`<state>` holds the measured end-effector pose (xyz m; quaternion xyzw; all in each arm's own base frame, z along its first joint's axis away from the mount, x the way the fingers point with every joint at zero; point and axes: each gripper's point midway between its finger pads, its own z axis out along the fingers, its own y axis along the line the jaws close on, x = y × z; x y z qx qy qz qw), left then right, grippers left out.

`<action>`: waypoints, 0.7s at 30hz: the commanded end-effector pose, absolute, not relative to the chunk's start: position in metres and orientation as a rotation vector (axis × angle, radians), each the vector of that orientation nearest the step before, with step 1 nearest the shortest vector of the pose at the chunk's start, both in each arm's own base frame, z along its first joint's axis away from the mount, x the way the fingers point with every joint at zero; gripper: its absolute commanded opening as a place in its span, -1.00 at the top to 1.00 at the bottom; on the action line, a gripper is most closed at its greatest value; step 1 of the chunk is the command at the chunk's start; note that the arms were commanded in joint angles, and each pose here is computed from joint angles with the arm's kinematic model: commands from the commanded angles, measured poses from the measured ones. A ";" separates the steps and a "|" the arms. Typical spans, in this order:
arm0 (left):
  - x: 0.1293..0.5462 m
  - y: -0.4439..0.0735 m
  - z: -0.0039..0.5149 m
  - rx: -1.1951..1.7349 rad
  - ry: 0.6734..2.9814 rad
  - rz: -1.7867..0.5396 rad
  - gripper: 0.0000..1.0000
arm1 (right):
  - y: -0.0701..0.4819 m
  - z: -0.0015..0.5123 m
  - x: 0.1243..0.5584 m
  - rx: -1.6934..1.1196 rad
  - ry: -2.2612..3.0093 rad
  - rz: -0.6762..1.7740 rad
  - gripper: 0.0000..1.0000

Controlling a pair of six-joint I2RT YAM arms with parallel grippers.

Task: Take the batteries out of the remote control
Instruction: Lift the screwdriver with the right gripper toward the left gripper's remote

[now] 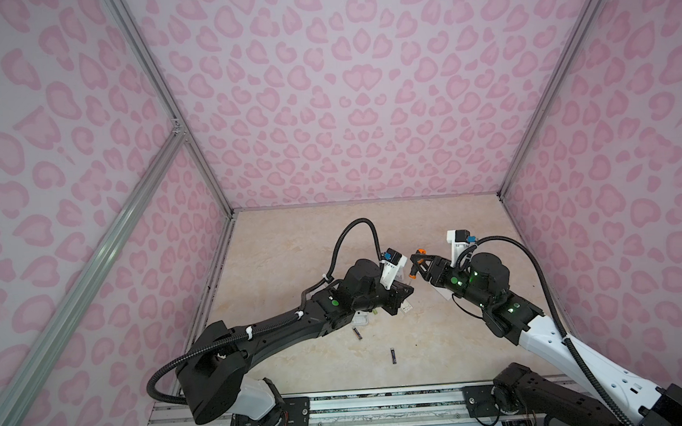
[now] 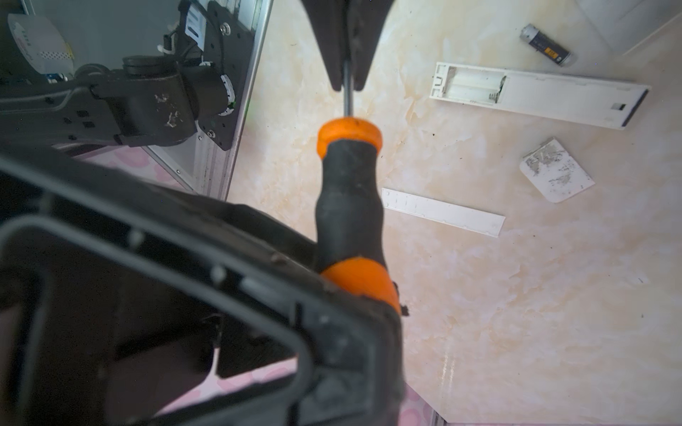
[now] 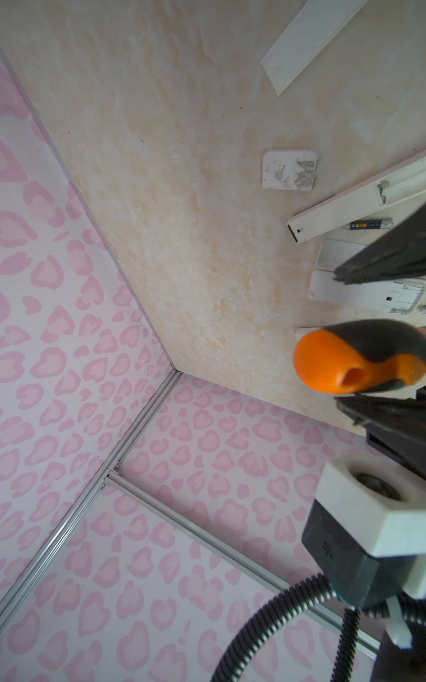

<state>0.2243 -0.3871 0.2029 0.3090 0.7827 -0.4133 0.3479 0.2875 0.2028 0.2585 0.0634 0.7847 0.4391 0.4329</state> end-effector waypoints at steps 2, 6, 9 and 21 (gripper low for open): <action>0.226 -0.377 0.207 0.881 2.002 -0.956 0.92 | 0.212 0.251 0.281 0.075 2.034 1.094 -0.09; 0.226 -0.371 0.209 0.917 1.996 -0.904 0.92 | 0.220 0.251 0.280 0.035 2.057 1.118 0.04; 0.226 -0.368 0.210 0.931 1.991 -0.875 0.92 | 0.226 0.255 0.281 0.020 2.055 1.154 0.18; 0.238 -0.344 0.210 0.841 2.034 -0.730 0.32 | 0.239 0.257 0.285 -0.022 2.042 1.170 1.00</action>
